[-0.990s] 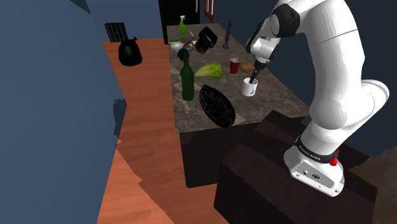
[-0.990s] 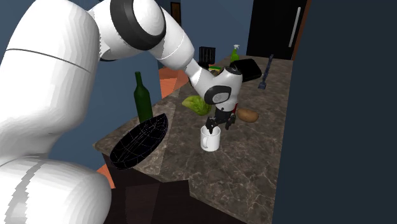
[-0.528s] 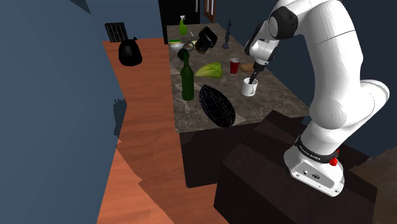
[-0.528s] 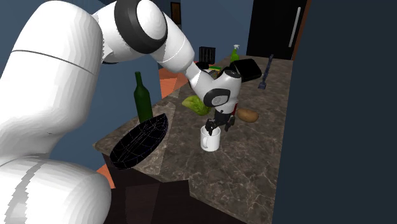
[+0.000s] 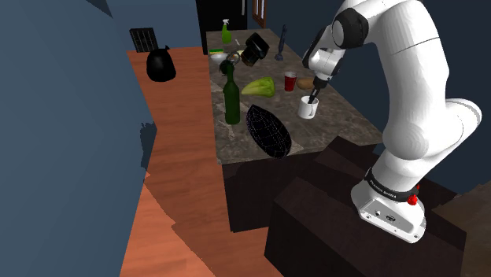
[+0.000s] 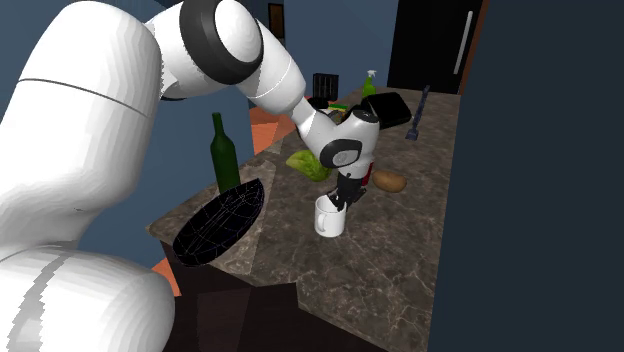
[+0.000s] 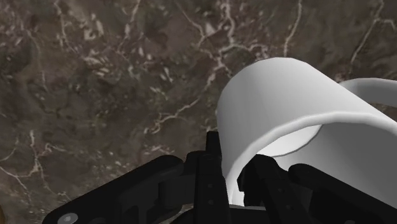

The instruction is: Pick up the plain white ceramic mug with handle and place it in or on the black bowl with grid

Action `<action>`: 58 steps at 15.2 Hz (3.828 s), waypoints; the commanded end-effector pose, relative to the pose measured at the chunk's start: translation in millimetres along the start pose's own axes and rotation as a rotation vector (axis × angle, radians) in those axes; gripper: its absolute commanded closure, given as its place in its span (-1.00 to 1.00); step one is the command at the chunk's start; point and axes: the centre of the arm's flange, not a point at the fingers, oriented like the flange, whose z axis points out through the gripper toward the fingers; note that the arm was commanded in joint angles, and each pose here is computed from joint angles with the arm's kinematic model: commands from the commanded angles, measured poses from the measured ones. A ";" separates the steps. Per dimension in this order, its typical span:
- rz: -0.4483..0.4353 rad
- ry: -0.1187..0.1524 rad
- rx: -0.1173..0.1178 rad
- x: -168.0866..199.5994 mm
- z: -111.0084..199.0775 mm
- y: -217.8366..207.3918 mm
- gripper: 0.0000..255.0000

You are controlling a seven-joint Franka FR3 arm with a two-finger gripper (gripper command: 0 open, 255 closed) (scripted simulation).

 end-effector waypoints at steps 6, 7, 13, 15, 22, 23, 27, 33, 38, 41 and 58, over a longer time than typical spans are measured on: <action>0.000 0.000 0.000 2.1 -10.4 -0.3 1.00; 0.000 0.000 0.000 3.0 -15.6 -0.5 1.00; 0.000 0.000 0.000 9.0 -46.7 -1.4 1.00; 0.000 0.000 0.000 10.9 -57.0 -1.7 1.00; 0.000 0.000 0.000 17.8 -93.3 -2.7 1.00; 0.000 0.000 0.000 18.8 -98.5 -2.9 1.00; 0.000 0.000 0.000 22.7 -119.2 -3.5 1.00; 0.000 0.000 0.000 28.7 -150.4 -4.3 1.00; 0.000 0.000 0.000 36.6 -168.0 -17.2 1.00; 0.000 0.000 0.000 50.4 -167.0 -54.4 1.00; 0.000 0.000 0.000 128.0 -161.6 -264.8 1.00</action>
